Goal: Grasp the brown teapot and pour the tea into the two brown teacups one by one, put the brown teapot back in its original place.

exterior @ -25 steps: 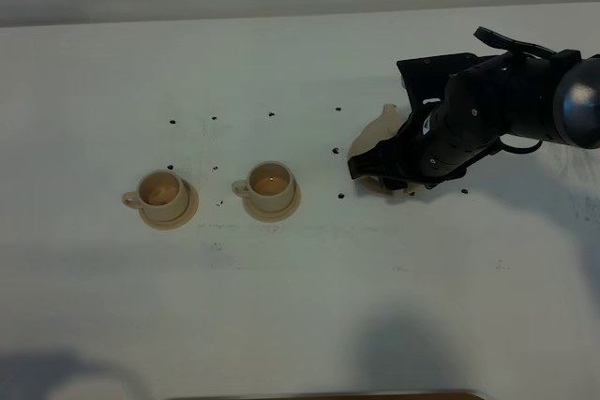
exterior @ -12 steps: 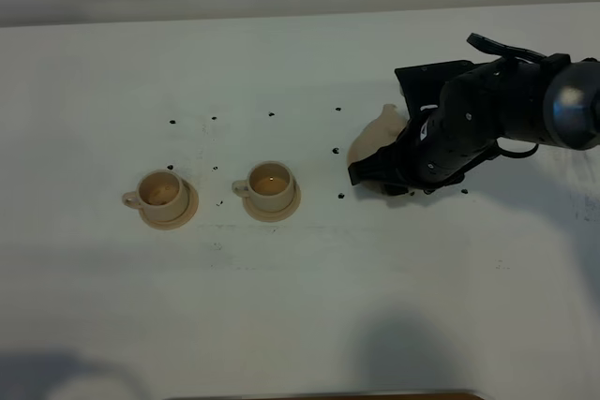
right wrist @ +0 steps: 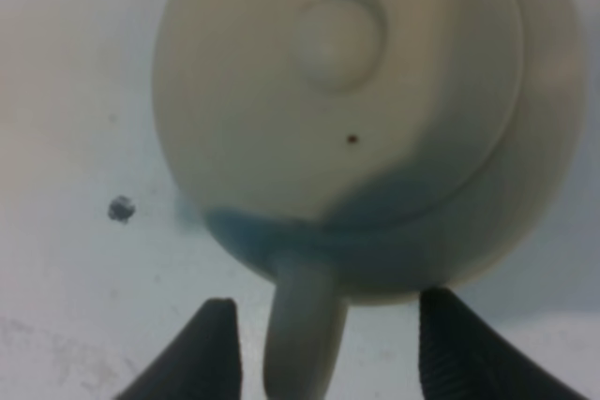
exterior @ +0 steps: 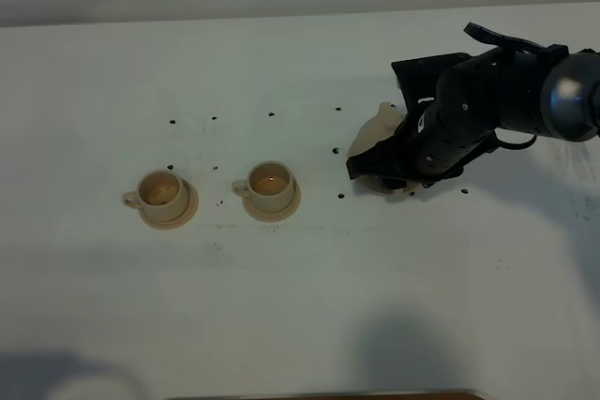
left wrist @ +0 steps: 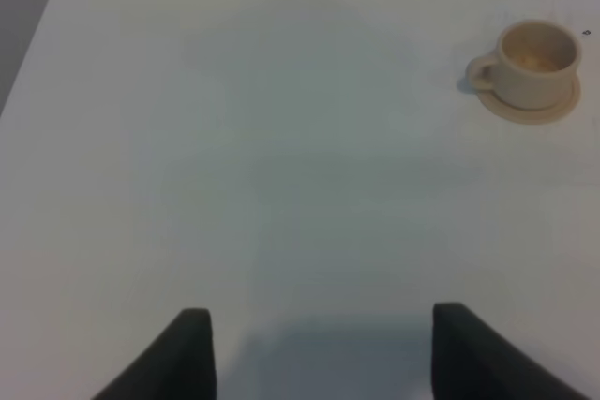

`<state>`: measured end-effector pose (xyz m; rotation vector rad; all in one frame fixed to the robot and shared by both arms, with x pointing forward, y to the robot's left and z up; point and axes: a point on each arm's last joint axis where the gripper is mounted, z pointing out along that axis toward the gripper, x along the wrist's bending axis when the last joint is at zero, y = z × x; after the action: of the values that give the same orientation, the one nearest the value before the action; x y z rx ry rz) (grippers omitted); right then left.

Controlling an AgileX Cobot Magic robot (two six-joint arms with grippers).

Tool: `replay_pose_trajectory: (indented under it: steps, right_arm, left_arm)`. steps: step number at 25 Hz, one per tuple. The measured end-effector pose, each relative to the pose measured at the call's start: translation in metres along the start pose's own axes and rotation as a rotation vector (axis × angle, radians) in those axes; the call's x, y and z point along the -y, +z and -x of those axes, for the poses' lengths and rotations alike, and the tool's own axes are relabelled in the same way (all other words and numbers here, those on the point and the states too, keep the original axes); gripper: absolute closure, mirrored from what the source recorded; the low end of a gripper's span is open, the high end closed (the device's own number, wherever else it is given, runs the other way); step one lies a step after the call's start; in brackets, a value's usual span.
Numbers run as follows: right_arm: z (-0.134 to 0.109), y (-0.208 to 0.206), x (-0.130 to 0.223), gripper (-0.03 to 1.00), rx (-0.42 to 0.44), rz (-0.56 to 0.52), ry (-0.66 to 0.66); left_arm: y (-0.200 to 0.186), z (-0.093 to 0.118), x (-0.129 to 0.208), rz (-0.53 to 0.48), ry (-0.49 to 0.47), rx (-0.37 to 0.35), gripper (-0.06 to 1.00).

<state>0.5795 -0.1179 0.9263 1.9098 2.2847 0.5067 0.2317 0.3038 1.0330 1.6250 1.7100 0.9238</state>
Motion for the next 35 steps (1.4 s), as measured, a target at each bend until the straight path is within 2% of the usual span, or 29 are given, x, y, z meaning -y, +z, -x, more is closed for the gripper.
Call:
replay_pose_trajectory:
  steps: [13, 22, 35]
  right_arm:
    - [0.0002, -0.0005, 0.0005, 0.53, 0.004, -0.013, 0.0]
    - [0.0008, -0.0006, 0.0037, 0.53, 0.038, -0.039, -0.049]
    - [-0.0033, -0.007, -0.0057, 0.53, 0.038, -0.016, -0.062]
  left_arm:
    - [0.0, 0.0, 0.0, 0.0, 0.0, 0.0, 0.46]
    - [0.0, -0.0007, 0.0, 0.0, 0.003, -0.007, 0.46]
    - [0.0, -0.0008, 0.0, 0.0, 0.003, -0.008, 0.46]
